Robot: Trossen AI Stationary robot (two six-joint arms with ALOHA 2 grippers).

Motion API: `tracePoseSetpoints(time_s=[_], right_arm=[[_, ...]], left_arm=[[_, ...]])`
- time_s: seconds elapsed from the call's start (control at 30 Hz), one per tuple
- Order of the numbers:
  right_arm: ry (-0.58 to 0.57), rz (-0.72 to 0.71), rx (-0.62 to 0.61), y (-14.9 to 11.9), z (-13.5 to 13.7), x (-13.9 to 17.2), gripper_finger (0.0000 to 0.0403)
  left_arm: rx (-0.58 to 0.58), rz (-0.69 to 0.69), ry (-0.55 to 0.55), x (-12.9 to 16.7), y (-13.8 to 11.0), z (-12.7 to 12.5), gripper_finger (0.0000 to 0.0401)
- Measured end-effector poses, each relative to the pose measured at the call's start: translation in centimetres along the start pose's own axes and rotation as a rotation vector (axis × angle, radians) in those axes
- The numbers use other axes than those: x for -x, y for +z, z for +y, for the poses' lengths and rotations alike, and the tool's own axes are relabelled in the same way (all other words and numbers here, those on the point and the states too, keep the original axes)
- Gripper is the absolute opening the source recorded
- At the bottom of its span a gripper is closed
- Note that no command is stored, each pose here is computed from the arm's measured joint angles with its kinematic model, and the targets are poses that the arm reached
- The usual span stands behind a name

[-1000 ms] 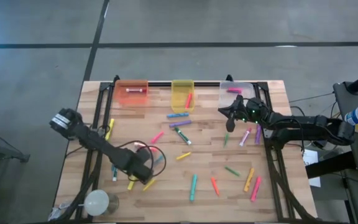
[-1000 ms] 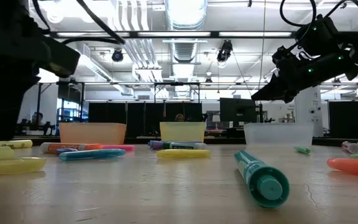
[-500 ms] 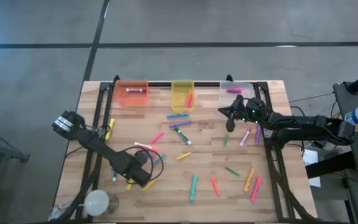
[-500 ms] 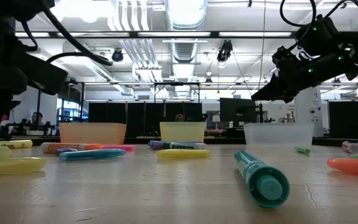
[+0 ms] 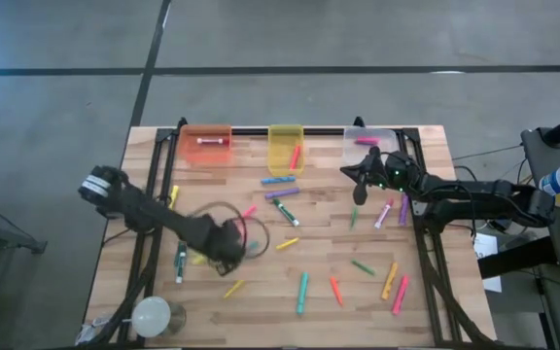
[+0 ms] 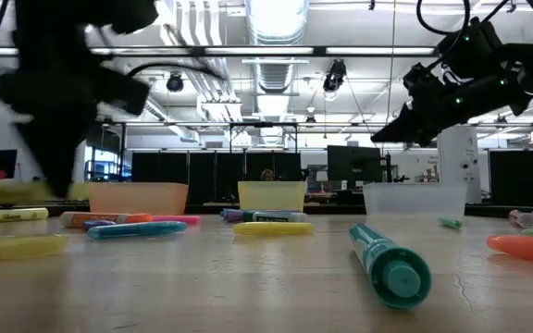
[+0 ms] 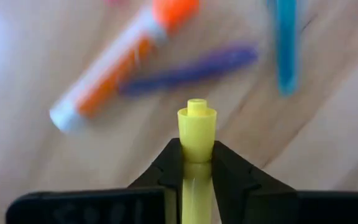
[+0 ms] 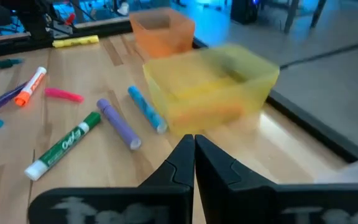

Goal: Pick & Place Markers
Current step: Put the bottom yellow highlighter pen into the yellow bin

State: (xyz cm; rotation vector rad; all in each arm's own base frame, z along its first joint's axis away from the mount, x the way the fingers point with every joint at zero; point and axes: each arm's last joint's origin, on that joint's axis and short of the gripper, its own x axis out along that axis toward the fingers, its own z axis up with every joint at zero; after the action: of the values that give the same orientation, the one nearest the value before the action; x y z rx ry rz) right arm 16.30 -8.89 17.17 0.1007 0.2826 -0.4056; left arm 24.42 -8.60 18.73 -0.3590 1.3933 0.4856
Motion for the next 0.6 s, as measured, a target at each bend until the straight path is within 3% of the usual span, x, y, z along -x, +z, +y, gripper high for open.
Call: tracePoseSetpoints(time_s=[0.17,0.37,0.6], right_arm=[[-0.002,-0.085,0.088,2.7,0.0,-0.1,0.0009],[-0.013,-0.207,0.175,7.2,0.0,-0.2,0.0009],[-0.029,-0.280,0.265,10.8,0.1,0.2,0.0009]], left_arm=[[-0.076,-0.133,0.000,4.9,3.8,4.7,0.0053],[-0.105,-0.275,0.117,10.0,6.5,12.6,0.0053],[-0.110,-0.254,0.207,10.7,8.1,19.0,0.0053]])
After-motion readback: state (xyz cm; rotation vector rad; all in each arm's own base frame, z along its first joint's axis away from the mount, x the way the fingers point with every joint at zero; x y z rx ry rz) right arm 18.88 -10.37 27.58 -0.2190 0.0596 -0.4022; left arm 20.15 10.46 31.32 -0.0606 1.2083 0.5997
